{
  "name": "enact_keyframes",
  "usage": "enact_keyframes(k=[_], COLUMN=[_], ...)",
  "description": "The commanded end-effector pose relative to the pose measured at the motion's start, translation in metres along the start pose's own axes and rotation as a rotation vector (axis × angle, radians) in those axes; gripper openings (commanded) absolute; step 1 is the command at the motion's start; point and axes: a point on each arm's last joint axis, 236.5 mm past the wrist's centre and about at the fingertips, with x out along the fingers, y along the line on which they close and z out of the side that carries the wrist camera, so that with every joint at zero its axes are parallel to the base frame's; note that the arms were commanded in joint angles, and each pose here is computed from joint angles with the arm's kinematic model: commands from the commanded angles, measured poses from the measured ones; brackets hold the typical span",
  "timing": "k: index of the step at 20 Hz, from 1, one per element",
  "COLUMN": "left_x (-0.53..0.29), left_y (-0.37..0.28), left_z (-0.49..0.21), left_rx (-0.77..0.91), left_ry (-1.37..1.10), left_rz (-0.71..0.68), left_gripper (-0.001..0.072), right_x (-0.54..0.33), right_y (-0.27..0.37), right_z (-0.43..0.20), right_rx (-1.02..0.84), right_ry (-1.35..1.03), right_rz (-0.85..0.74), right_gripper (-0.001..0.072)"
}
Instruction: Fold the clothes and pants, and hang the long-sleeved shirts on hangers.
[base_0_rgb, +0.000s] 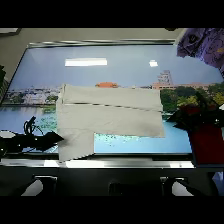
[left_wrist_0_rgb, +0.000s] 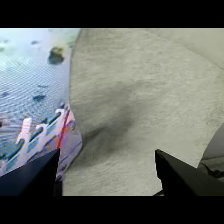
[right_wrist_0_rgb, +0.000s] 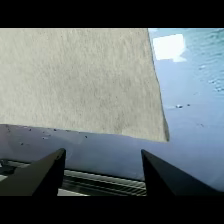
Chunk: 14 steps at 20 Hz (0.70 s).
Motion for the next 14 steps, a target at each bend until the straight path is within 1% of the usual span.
enact_keyframes(k=[1, 3, 4, 5, 7, 9, 11, 14], left_x=[0.005, 0.009, 0.012, 0.014, 0.016, 0.015, 0.014, 0.014], left_y=[0.000, -0.008, -0.014, -0.019, -0.024, -0.027, -0.028, -0.029], left_z=[-0.004, -0.005, -0.007, -0.009, -0.013, -0.016, -0.019, -0.020], left_rx=[0.027, 0.023, 0.028, 0.037, 0.056, 0.054, 0.054, 0.054], left_ry=[-0.003, 0.005, 0.013, 0.021, 0.037, 0.050, 0.063, 0.067], left_rz=[-0.009, -0.037, -0.055, -0.065, -0.072, -0.086, -0.094, -0.096], left_gripper=[0.0720, 0.0720, 0.0706, 0.0560, 0.0028, 0.0020, 0.0020, 0.0020], right_x=[-0.001, -0.001, -0.001, -0.001, -0.001, -0.001, -0.003, -0.007], right_y=[0.006, 0.007, 0.007, 0.007, 0.005, -0.007, -0.029, -0.043], right_z=[-0.003, -0.001, -0.001, -0.002, -0.002, -0.003, 0.000, 0.010], right_rx=[0.007, 0.011, 0.011, 0.011, 0.007, -0.001, 0.035, 0.152], right_ry=[0.009, 0.001, 0.001, 0.003, 0.003, 0.009, -0.007, -0.057], right_rz=[0.023, 0.029, 0.029, 0.028, 0.019, -0.030, -0.113, -0.030], right_gripper=[0.0546, 0.0546, 0.0546, 0.0546, 0.0546, 0.0547, 0.0561, 0.0561])
